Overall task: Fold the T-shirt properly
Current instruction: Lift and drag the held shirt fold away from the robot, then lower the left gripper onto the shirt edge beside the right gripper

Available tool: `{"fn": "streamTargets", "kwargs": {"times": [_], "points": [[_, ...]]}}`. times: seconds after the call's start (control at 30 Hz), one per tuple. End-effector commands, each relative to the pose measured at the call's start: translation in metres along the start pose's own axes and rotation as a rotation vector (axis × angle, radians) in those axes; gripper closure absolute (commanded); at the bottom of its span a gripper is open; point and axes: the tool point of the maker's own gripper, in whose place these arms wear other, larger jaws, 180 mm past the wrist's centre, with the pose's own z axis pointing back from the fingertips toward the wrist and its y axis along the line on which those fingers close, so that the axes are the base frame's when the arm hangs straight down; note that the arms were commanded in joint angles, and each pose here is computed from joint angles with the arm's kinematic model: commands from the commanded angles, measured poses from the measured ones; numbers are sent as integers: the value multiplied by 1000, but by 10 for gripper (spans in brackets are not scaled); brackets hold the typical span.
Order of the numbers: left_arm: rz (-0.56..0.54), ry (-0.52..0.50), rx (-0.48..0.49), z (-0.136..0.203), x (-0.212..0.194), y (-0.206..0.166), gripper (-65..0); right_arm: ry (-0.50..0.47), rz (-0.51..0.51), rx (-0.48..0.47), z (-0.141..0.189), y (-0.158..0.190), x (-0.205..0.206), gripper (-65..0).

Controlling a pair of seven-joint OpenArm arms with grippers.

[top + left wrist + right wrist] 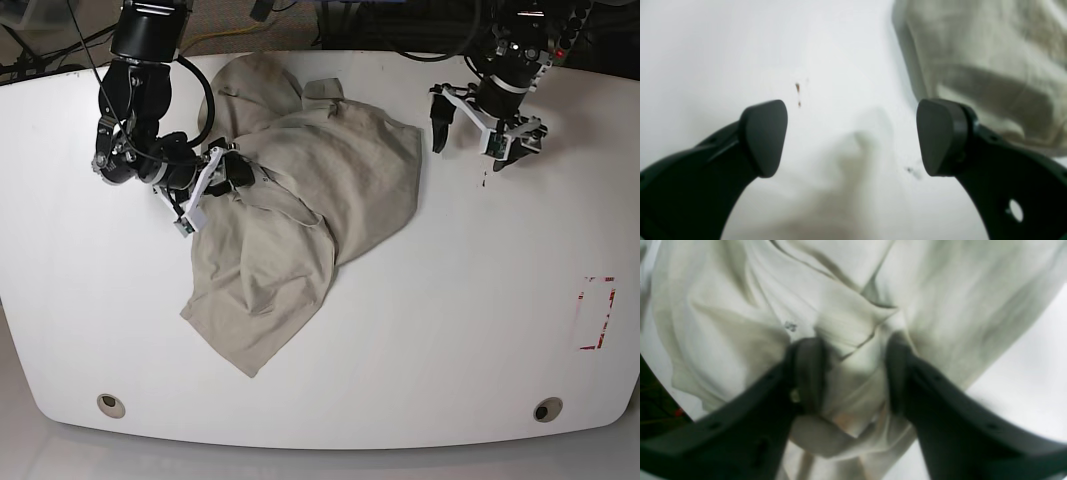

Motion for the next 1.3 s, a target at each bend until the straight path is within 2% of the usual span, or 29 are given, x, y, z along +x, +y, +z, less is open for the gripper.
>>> {"fn": "streamTargets", "kwargs": {"times": [0.0,0.23,0.3,0.4,0.6,0.7,0.8,0.9,1.27], "points": [[2,-24,-1,1,5,1,-572,-45,27,-4,6,-1,16,-206],[3,-16,-1,1,2,1,-572,-54,28,-9,8,-3,18,-46],[2,-18,-1,0,3,2,-572,-79,66,-30,15,0,29,0],[-1,-27,-2,1,6,1,-575,-133,142,-60,30,8,49,0],[-27,-37,-77,-1,11,-23,-575,-235,258,-106,55,20,90,0],[-40,-40,-131,-3,12,-41,-576,-307,310,-129,68,21,126,0],[-43,-53,-140,-5,18,-44,-576,-381,360,-158,84,21,166,0],[-48,-60,-161,-7,20,-52,-578,-435,414,-228,104,17,203,0],[-122,-85,-266,-11,31,-79,-574,-545,639,-350,146,50,297,0]]}}
